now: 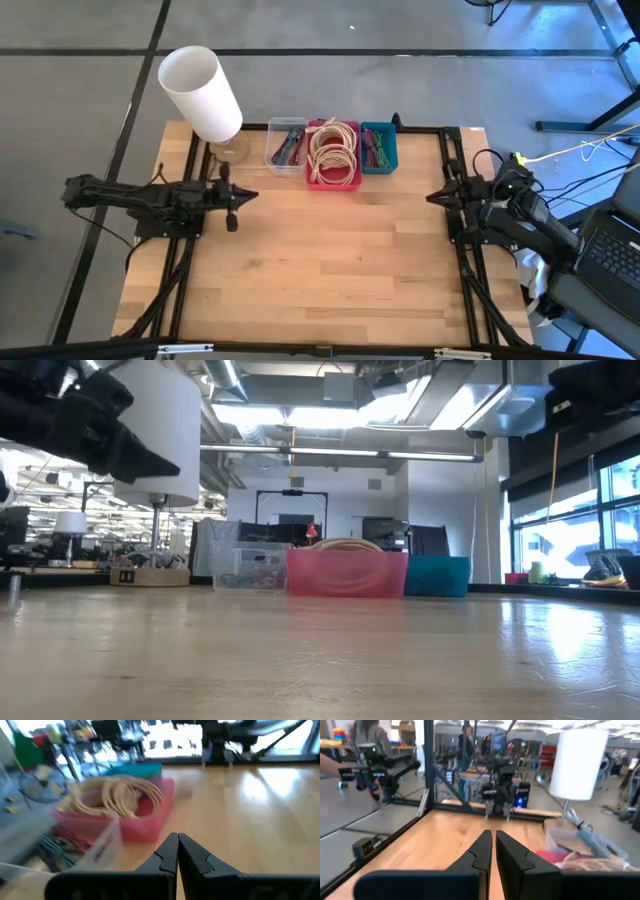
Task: Pick & Place USB Port
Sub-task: Return to Home Position
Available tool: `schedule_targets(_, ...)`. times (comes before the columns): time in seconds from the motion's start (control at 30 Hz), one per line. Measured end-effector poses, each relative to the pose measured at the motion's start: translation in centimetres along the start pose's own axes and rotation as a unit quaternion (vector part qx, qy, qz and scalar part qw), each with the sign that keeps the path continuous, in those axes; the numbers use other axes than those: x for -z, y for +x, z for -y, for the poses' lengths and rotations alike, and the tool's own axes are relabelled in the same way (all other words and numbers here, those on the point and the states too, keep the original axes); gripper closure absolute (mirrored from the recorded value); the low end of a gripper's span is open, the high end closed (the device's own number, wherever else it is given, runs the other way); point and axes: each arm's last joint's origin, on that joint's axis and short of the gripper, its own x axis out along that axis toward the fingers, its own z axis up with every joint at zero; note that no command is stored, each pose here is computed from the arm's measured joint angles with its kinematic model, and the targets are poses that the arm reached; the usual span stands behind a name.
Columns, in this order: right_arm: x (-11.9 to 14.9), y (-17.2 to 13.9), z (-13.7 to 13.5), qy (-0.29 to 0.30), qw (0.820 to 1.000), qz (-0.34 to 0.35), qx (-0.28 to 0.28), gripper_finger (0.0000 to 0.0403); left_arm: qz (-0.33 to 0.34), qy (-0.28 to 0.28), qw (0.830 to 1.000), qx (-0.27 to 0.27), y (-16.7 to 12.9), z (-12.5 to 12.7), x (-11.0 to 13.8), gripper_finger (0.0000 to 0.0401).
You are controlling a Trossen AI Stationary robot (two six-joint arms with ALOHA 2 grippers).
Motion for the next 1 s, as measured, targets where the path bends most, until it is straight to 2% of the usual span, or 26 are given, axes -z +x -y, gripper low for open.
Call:
schedule_targets(0.17, 0.3, 0.1, 0.1, -0.004, 1.000, -0.005, 0.000, 0.0375, 0.043, -0.003, 0.998, -0.042, -1.6, -0.8, -0.4, 0.0398)
schedule_targets(0.3, 0.9, 0.6, 0.4, -0.010, 1.000, 0.008, -0.005, 0.0375, 0.055, -0.015, 0.998, -0.006, -2.5, -0.9, -0.2, 0.0400)
schedule_targets(0.43, 2.1, 1.4, 0.8, -0.001, 0.999, 0.039, -0.023, 0.0375, 0.030, -0.025, 0.999, 0.025, -2.7, -0.8, 0.5, 0.0395)
schedule_targets(0.67, 4.4, 2.1, 1.3, 0.030, 0.999, 0.029, -0.017, 0.0375, 0.007, -0.085, 0.996, 0.027, -2.3, -0.7, 1.4, 0.0400)
schedule_targets(1.0, 4.6, 2.2, 1.3, 0.035, 0.999, 0.026, -0.017, 0.0375, 0.006, -0.088, 0.996, 0.027, -2.2, -0.6, 1.4, 0.0393)
